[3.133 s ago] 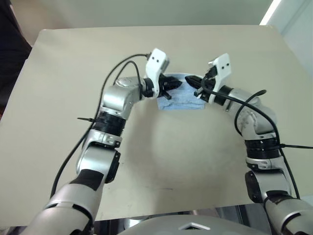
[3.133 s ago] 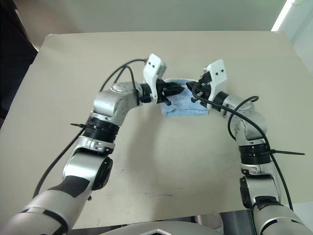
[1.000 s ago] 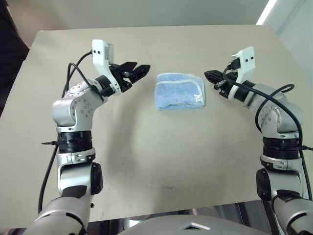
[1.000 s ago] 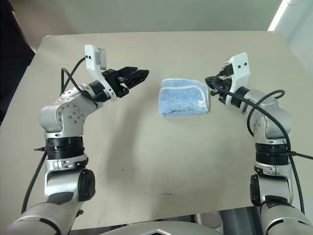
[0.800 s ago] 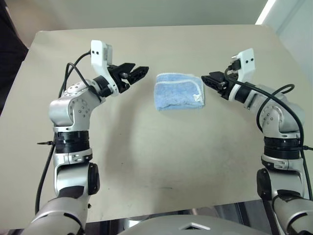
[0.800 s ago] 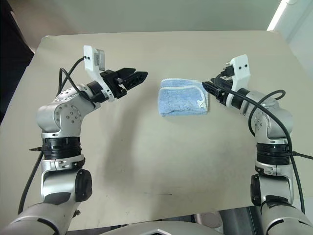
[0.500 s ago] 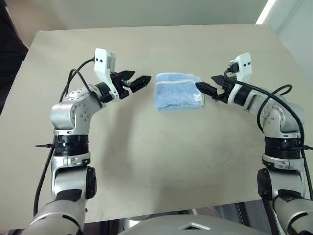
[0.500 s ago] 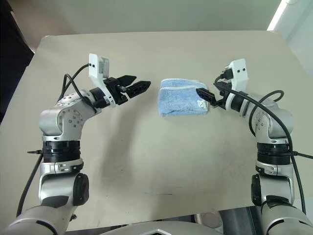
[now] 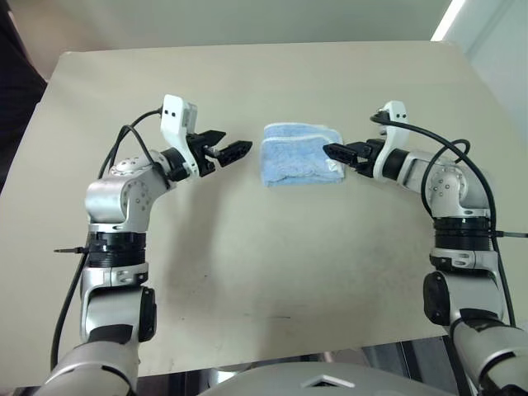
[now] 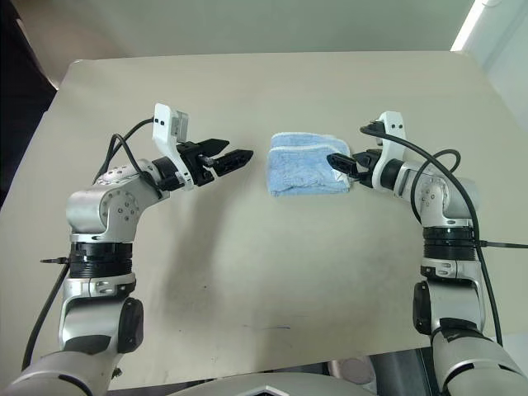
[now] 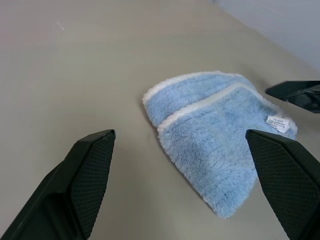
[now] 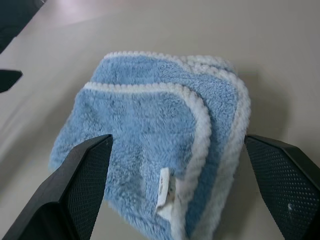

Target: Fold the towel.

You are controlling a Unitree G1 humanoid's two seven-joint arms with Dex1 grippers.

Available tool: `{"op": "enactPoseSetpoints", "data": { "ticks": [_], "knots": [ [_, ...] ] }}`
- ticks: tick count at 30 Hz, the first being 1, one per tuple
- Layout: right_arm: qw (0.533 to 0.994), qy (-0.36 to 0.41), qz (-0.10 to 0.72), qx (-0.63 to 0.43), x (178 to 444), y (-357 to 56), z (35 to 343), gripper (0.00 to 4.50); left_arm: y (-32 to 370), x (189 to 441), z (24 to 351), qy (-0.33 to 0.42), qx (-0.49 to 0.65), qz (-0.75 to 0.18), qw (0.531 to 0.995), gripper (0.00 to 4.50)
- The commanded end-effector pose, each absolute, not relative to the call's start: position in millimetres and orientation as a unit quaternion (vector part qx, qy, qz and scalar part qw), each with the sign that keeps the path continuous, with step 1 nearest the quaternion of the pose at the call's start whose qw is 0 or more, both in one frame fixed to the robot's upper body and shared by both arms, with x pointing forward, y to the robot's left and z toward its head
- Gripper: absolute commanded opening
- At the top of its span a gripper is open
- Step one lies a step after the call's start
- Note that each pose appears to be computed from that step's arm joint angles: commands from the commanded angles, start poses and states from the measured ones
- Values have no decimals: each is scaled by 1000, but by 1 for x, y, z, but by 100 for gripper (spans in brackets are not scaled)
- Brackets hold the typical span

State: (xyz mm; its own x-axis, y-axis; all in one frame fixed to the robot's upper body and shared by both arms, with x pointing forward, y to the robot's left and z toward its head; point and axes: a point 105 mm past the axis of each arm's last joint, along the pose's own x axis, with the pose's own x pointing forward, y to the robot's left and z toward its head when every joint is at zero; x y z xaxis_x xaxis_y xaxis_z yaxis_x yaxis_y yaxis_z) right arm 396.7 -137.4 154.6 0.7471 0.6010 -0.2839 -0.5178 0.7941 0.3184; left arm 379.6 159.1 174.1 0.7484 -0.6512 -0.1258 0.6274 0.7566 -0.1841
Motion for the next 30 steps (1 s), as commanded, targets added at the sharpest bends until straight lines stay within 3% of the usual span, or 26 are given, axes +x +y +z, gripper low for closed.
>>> {"op": "enactPoseSetpoints", "data": {
  "ticks": [1,19,23,30],
  "knots": [
    [934,176,294,101,405,-136,161,446,161,377,179,78,-58,-346,933,450],
    [897,229,358,122,407,-90,139,446,159,372,179,79,-58,-348,932,450],
    [901,235,343,125,409,-93,135,362,159,372,179,78,-58,-348,933,450],
    [908,222,330,136,411,-103,139,108,157,372,179,78,-59,-349,932,450]
  ]
}}
